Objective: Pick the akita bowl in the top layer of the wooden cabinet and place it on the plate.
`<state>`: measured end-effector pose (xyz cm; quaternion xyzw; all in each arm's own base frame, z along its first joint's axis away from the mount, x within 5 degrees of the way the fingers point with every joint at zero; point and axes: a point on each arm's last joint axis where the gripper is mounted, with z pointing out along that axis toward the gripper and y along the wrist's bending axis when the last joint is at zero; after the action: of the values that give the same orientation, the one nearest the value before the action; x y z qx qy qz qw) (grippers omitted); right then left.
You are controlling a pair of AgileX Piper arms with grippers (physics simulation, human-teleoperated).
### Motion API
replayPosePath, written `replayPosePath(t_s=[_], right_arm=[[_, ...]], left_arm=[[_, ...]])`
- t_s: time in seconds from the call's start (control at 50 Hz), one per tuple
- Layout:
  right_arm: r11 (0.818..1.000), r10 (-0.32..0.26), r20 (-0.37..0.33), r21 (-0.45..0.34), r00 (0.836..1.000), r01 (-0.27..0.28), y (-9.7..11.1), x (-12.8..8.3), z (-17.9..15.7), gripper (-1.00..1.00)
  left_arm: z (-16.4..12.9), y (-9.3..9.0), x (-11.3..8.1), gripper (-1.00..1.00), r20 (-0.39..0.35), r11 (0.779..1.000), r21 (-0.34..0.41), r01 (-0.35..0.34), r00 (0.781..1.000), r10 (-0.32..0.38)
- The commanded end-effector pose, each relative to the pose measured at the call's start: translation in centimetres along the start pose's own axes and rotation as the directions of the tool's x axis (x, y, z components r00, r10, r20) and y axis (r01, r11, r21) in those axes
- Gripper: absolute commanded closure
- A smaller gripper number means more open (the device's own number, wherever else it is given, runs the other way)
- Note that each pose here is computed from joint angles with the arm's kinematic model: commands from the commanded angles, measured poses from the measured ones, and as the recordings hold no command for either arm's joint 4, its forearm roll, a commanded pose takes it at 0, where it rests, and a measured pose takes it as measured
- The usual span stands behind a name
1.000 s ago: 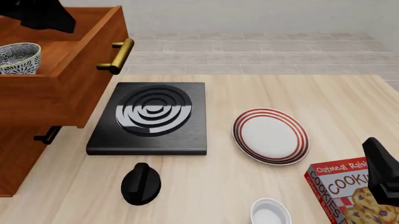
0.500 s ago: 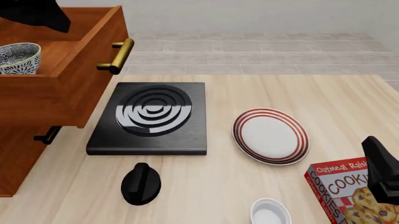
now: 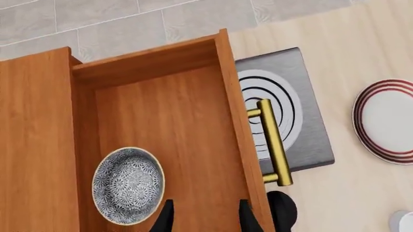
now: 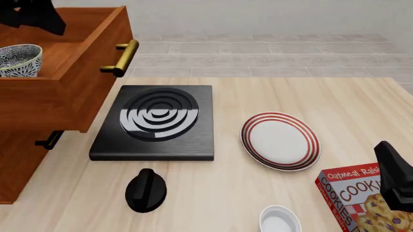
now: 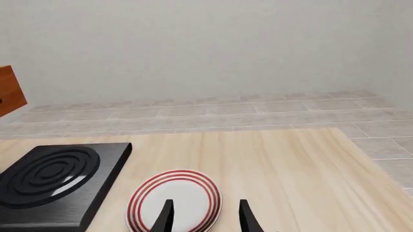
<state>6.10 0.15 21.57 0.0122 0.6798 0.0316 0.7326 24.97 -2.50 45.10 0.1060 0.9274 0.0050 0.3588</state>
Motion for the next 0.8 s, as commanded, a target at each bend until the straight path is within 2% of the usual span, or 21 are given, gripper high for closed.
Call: replayPosePath(t_s=[0.02, 0.12, 0.18, 0.58, 0.8], right_arm=[[1.000, 0.002, 0.001, 0.001, 1.000, -0.002, 0.0, 0.0, -0.1, -1.00], [1.000, 0.002, 0.001, 0.001, 1.000, -0.002, 0.0, 0.0, -0.1, -1.00], [1.000, 0.003, 0.001, 0.001, 1.000, -0.003, 0.0, 0.0, -0.1, -1.00], [1.000, 0.000, -0.001, 0.002, 1.000, 0.000, 0.0, 0.0, -0.1, -1.00], [1.000, -0.003, -0.002, 0.003, 1.000, 0.003, 0.0, 0.0, -0.1, -1.00]], left_arm=[[0.8, 1.1, -0.1, -1.00, -0.023, 0.999, -0.026, 0.027, 0.999, -0.028], [1.5, 1.3, -0.1, -1.00, -0.037, 0.999, -0.028, 0.036, 0.999, -0.037], [2.1, 2.2, -0.1, -1.00, -0.045, 0.998, -0.048, 0.045, 0.998, -0.047], [5.2, 4.5, -0.3, -1.00, -0.088, 0.993, -0.087, 0.084, 0.992, -0.092], [5.8, 5.5, -0.2, -1.00, -0.097, 0.990, -0.106, 0.098, 0.989, -0.108]])
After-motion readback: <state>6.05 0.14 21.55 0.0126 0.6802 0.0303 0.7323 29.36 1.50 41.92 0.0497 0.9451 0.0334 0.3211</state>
